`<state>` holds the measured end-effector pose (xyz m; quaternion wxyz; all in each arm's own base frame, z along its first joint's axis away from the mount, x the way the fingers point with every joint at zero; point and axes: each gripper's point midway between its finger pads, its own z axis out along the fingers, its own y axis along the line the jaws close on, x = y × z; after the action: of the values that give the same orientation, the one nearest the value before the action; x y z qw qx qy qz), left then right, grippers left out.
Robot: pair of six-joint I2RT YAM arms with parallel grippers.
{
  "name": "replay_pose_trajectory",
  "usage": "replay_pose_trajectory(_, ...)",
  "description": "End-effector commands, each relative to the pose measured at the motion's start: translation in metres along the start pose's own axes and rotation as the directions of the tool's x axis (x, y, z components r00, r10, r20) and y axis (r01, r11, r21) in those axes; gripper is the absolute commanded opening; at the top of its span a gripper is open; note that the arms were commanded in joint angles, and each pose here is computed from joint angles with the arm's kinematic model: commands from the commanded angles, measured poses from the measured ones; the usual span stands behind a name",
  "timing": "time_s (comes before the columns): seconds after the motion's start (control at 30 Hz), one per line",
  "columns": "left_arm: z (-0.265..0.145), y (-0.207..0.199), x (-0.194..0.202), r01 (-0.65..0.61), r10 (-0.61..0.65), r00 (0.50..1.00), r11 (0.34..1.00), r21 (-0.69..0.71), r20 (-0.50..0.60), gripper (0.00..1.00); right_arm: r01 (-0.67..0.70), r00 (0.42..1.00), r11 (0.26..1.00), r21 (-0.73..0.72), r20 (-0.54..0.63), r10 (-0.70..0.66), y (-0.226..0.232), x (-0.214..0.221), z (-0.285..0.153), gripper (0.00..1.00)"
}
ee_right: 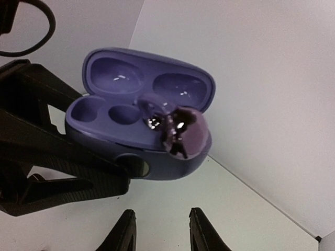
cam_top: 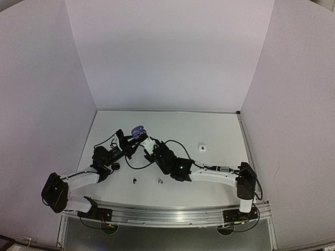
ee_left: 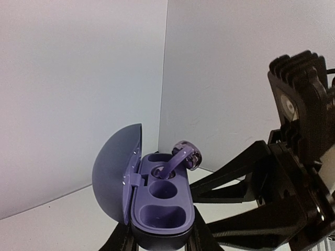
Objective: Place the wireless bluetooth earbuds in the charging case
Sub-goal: Insert the right earbud into the right side groove of the charging case.
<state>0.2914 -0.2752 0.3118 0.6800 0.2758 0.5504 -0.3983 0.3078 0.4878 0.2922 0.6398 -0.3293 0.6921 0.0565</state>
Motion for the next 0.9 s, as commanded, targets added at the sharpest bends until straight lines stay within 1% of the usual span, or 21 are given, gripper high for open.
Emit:
replay_pose_trajectory(0.0, 0.003, -0.005, -0.031, -0.036, 0.035, 0.997, 0.999, 0.02, 0.063, 0.0, -0.17, 0.983, 0.984, -0.049, 0.061, 0.173, -0.038, -0.042, -0.024, 0.35)
replay_pose_trajectory(0.07, 0.003, -0.004, -0.026, -0.036, 0.035, 0.999, 0.999, 0.02, 0.039, 0.0, -0.194, 0.979, 0.978, -0.08, 0.048, 0.199, -0.045, -0.048, -0.028, 0.39)
replay_pose_trajectory(0.13, 0.002, -0.004, -0.021, -0.036, 0.035, 0.999, 0.999, 0.02, 0.014, 0.0, -0.209, 0.977, 0.972, -0.105, 0.01, 0.211, -0.05, -0.049, -0.031, 0.45)
replay_pose_trajectory(0.23, 0.002, -0.004, -0.015, -0.037, 0.037, 0.999, 0.999, 0.023, -0.02, 0.0, -0.287, 0.957, 0.945, -0.159, -0.073, 0.279, -0.054, -0.051, -0.035, 0.55)
replay_pose_trajectory(0.27, 0.002, -0.004, -0.013, -0.039, 0.039, 0.999, 0.999, 0.026, -0.029, 0.0, -0.326, 0.945, 0.93, -0.172, -0.091, 0.314, -0.056, -0.051, -0.036, 0.56)
replay_pose_trajectory(0.37, 0.002, -0.006, -0.012, -0.044, 0.045, 0.998, 0.998, 0.038, -0.037, 0.0, -0.418, 0.908, 0.887, -0.198, -0.14, 0.396, -0.061, -0.046, -0.032, 0.59)
replay_pose_trajectory(0.4, 0.002, -0.007, -0.012, -0.046, 0.048, 0.998, 0.998, 0.042, -0.035, 0.0, -0.427, 0.903, 0.881, -0.205, -0.153, 0.402, -0.06, -0.043, -0.03, 0.59)
replay_pose_trajectory(0.47, 0.003, -0.007, -0.012, -0.043, 0.045, 0.998, 0.998, 0.048, -0.037, 0.0, -0.424, 0.904, 0.875, -0.235, -0.168, 0.393, -0.053, -0.043, -0.026, 0.59)
replay_pose_trajectory(0.53, 0.003, -0.007, -0.012, -0.043, 0.045, 0.998, 0.998, 0.048, -0.036, 0.0, -0.417, 0.907, 0.869, -0.265, -0.176, 0.381, -0.045, -0.044, -0.023, 0.64)
replay_pose_trajectory(0.6, 0.003, -0.008, -0.012, -0.042, 0.044, 0.998, 0.998, 0.05, -0.038, 0.0, -0.405, 0.913, 0.863, -0.301, -0.187, 0.363, -0.037, -0.043, -0.021, 0.66)
replay_pose_trajectory(0.77, 0.003, -0.009, -0.011, -0.037, 0.039, 0.998, 0.998, 0.055, -0.04, 0.0, -0.395, 0.917, 0.849, -0.351, -0.2, 0.344, -0.028, -0.041, -0.021, 0.64)
replay_pose_trajectory(0.87, 0.002, -0.009, -0.012, -0.036, 0.038, 0.999, 0.998, 0.057, -0.037, 0.0, -0.396, 0.916, 0.849, -0.349, -0.215, 0.339, -0.028, -0.036, -0.017, 0.63)
